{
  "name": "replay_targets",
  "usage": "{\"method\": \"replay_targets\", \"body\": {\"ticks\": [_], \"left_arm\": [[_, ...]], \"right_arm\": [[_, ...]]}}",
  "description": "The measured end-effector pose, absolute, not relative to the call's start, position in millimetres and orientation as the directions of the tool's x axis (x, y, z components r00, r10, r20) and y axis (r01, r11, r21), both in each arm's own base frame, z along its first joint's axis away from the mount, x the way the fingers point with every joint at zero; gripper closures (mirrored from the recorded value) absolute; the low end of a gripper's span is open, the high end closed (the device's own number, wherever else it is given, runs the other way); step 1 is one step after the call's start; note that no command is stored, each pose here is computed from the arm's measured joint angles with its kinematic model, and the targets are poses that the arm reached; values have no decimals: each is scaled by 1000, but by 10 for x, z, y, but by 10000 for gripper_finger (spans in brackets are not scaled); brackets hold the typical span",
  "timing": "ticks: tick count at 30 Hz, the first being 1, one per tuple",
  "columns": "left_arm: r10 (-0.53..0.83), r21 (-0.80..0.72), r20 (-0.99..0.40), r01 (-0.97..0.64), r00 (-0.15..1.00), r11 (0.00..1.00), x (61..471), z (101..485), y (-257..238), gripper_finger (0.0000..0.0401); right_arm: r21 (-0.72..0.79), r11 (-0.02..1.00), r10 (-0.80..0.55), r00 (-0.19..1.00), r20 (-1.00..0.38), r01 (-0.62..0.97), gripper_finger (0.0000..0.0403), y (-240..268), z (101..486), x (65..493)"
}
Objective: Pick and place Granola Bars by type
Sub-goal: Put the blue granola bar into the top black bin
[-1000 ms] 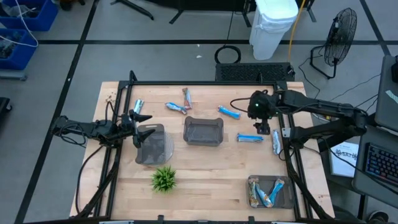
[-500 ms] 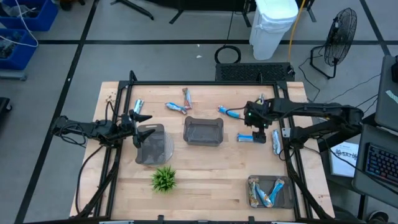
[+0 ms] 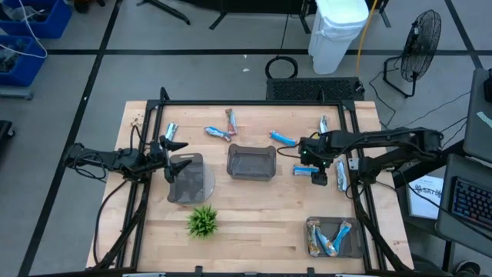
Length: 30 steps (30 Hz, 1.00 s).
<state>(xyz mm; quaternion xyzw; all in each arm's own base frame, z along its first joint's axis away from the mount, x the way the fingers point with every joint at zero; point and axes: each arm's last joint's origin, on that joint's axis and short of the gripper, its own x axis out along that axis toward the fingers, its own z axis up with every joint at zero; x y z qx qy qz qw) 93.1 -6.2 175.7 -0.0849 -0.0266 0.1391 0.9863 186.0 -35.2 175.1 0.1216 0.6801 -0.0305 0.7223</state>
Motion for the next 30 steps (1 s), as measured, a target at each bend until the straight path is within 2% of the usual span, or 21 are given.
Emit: {"method": "replay_targets", "body": {"ticks": [6,15,21,30], "left_arm": [[279,-175,29,-270,960,947,931,1758,-62,40],[279,-175,29,-270,960,947,931,1758,-62,40],[279,-175,29,-270,960,947,931,1758,-62,40],[279,-175,29,-270,960,947,931,1758,-62,40]], "right_arm": [[132,967,140,-20,-990,217,96,-367,1572,1931],[130,966,150,-76,-986,223,108,-374,1466,1962],[127,966,150,-90,-985,225,164,-376,1440,1968],[126,966,149,-91,-985,226,289,-376,1440,1967]]}}
